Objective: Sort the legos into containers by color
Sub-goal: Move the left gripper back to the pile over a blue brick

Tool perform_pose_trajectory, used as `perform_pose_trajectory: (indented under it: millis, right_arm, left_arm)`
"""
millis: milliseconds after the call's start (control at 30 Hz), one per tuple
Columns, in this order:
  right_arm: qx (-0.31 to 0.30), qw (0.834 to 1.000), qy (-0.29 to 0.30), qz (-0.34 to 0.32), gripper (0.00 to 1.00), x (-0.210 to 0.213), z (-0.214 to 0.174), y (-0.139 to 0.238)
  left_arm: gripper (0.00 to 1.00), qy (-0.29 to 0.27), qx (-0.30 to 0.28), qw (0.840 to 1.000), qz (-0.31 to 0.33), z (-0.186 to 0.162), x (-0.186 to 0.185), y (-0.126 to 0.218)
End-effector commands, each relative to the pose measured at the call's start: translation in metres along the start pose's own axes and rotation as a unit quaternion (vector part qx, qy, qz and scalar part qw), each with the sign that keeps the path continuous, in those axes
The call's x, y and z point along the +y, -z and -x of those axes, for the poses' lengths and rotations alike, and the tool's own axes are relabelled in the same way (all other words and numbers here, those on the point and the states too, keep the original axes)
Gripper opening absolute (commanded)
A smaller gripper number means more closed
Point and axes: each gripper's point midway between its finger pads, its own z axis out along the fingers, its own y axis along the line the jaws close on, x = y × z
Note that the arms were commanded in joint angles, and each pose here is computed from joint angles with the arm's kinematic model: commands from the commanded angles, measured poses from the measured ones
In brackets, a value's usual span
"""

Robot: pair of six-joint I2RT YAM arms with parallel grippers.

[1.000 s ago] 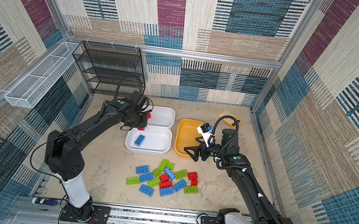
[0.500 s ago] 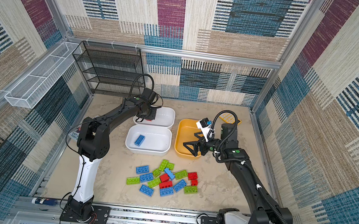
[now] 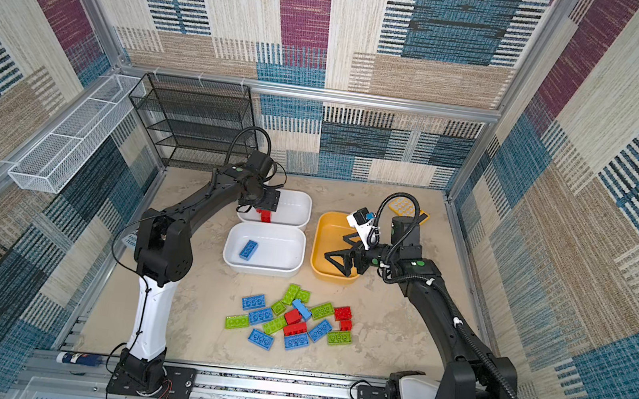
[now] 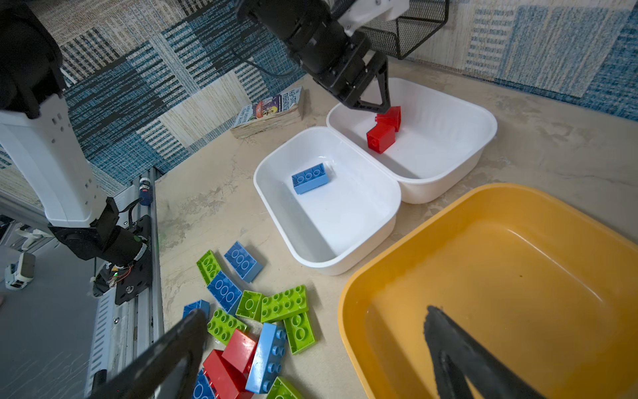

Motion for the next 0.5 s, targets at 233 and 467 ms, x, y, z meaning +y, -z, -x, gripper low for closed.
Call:
perform_pose_trajectory:
  millis: [233, 467]
  right_arm:
    - [0.001, 1.000, 0.001, 0.020, 0.99, 0.012, -0.007, 0.000]
    - [0.008, 1.000, -0.002, 0.030, 0.99, 0.019, -0.016, 0.000]
  left_arm:
    - [0.85, -0.120, 0.050, 0.986, -0.102, -0.089, -0.017, 0.088]
    - [0.83, -0.241, 0.042, 0.949, -0.201, -0.165, -0.028, 0.135]
